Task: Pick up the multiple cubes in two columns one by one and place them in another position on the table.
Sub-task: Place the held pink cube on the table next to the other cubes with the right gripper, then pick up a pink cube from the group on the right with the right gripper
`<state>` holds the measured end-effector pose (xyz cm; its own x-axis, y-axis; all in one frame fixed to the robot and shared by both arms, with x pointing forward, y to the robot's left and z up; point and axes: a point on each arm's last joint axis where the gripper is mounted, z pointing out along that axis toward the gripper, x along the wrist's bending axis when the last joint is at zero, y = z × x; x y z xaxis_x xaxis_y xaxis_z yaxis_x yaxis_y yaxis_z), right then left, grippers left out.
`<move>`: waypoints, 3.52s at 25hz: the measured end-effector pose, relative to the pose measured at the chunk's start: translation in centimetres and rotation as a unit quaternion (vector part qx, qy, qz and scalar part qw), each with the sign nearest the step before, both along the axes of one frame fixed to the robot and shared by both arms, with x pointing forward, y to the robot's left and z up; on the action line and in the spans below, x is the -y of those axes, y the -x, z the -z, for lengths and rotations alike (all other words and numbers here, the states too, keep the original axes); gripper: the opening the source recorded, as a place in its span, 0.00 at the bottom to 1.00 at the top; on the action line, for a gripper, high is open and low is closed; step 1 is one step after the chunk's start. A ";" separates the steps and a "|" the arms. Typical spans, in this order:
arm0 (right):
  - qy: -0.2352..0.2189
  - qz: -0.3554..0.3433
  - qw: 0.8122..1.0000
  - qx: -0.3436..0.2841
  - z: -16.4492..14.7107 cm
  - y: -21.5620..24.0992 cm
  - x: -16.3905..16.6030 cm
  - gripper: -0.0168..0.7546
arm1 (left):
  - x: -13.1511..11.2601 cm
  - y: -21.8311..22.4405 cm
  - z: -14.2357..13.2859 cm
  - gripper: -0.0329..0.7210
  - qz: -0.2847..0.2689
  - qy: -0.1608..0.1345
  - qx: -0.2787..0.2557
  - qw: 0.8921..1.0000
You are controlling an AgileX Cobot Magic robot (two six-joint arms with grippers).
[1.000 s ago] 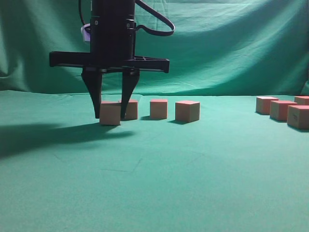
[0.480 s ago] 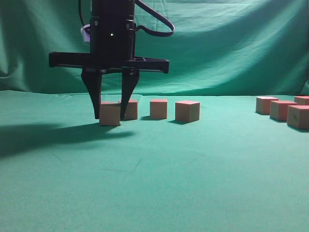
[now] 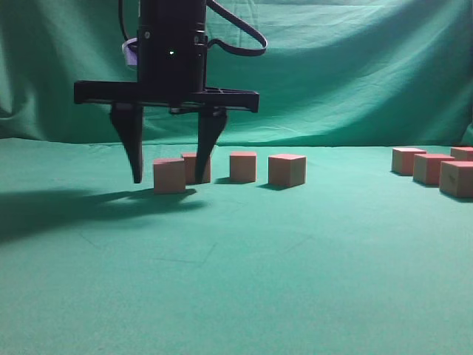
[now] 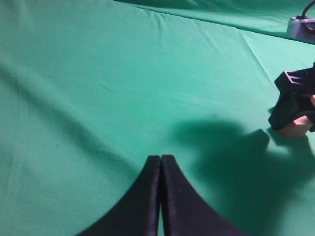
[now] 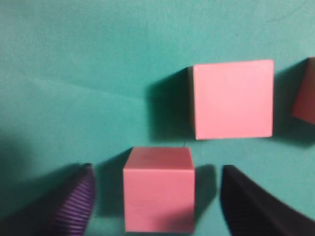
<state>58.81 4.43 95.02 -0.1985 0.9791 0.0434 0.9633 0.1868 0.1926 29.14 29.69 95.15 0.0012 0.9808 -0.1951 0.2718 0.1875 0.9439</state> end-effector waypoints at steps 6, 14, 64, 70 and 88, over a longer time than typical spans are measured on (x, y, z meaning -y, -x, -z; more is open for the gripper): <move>-0.011 -0.009 1.000 0.002 -2.1 -0.2 -0.4 0.76 | 0.0 0.0 0.0 0.04 0.000 0.000 0.000 1.000; -0.065 -0.070 0.993 0.073 -8.6 -0.5 -0.8 0.79 | 0.0 0.0 0.0 0.04 0.000 0.000 0.000 1.000; -0.003 0.072 0.997 0.014 -1.0 1.3 28.5 0.73 | 0.0 0.0 0.0 0.04 0.000 0.000 0.000 1.000; -0.002 0.073 0.997 0.007 0.6 0.7 28.4 0.67 | 0.0 0.0 0.0 0.04 0.000 0.000 0.000 1.000; -0.019 -0.049 0.999 0.001 -6.4 1.0 21.7 0.36 | 0.0 0.0 0.0 0.04 0.000 0.000 0.000 1.000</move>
<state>57.80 -17.31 101.39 -0.2935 0.9527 0.0791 0.9403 0.2728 0.2034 29.14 29.69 95.15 0.0012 0.9808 -0.1951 0.2718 0.1875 0.9439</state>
